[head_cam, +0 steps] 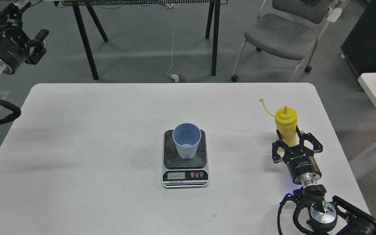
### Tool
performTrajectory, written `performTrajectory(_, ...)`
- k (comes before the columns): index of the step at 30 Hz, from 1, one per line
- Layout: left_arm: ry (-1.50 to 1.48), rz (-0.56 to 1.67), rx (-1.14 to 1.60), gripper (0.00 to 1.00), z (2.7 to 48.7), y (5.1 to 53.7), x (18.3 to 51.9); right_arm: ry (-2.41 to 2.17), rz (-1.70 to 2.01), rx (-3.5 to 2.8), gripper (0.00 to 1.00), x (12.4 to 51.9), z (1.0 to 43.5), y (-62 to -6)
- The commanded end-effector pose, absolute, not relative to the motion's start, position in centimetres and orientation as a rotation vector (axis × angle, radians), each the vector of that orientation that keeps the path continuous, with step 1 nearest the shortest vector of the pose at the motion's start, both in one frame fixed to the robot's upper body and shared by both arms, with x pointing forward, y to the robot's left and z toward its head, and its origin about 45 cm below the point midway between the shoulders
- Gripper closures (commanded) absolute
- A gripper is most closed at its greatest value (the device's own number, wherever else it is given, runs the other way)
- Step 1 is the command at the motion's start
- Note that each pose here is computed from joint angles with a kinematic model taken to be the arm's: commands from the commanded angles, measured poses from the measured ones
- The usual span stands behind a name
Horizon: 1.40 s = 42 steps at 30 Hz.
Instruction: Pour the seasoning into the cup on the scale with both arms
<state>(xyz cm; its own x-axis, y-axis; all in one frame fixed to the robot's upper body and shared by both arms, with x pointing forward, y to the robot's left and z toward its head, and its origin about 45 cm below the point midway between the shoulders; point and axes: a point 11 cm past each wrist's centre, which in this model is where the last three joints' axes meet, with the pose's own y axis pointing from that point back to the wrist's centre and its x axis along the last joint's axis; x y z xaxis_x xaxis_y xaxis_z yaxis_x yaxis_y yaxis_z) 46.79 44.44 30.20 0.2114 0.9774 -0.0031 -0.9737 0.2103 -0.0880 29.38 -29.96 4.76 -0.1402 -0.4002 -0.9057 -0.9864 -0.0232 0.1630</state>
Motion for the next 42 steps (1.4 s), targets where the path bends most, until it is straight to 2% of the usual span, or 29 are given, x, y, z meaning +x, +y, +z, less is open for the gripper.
performTrajectory(1,-0.058,1.356,-0.078,0.13,30.3,44.4,46.8,1.620,1.153,-1.487,0.41,29.0,4.2,-29.9)
performTrajectory(5,-0.058,1.354,-0.078,0.13,30.3,44.3,46.8,1.628,1.153,-1.483,0.15,28.8,4.1,-30.1)
performTrajectory(8,-0.058,1.354,-0.078,0.12,30.3,44.3,46.8,1.639,1.152,-1.479,0.04,28.5,4.0,-30.4)
performTrajectory(27,-0.067,1.363,-0.074,0.12,30.7,45.0,46.6,1.709,1.101,-1.461,0.01,27.7,4.2,-34.0)
performTrajectory(35,-0.068,1.359,-0.080,0.11,30.8,44.7,46.8,1.832,1.059,-1.495,0.01,25.7,4.2,-38.7)
performTrajectory(42,-0.068,1.358,-0.085,0.11,30.9,44.6,46.8,1.898,1.110,-1.503,0.01,22.8,2.7,-39.6)
